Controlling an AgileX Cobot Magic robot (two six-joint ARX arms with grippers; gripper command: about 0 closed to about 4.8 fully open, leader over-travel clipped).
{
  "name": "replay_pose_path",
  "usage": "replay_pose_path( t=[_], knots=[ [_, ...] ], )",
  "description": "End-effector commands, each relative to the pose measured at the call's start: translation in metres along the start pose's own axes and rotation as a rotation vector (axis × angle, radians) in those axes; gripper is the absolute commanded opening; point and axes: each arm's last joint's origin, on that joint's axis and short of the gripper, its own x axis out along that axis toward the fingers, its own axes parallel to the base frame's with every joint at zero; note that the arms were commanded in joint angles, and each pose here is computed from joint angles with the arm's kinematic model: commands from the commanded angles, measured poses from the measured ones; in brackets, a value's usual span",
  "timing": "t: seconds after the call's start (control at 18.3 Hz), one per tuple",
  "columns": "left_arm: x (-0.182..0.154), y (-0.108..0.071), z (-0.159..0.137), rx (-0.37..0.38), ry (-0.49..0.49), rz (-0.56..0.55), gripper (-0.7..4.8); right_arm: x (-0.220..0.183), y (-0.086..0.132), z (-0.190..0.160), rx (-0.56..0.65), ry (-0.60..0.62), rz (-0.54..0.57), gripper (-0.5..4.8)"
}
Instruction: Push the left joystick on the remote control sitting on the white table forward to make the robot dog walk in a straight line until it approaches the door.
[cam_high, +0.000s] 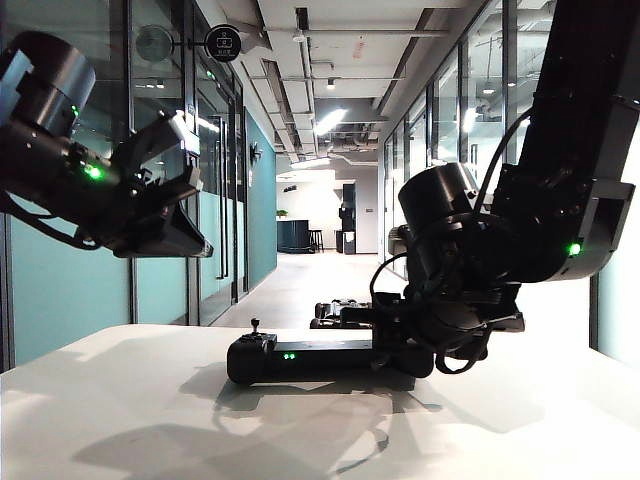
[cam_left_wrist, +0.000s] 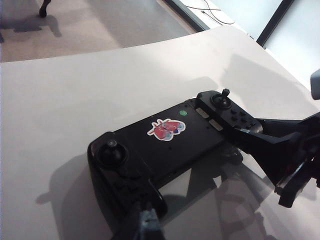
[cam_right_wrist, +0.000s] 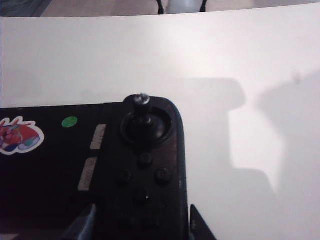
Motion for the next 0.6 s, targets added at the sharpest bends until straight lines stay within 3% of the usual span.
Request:
replay_pose_path(
  t=[0.05,0.6],
  knots=[
    [0.008,0.002,-0.001,0.005,-0.002,-0.034,-0.06,0.000,0.000,0.003,-0.009,-0.022,-0.030,1.74],
    [0.057,0.021,-0.002,-0.015,0.046,-0.097,-0.06,0.000,-0.001,0.004,-0.005,-0.035,-0.050,1.75]
  ],
)
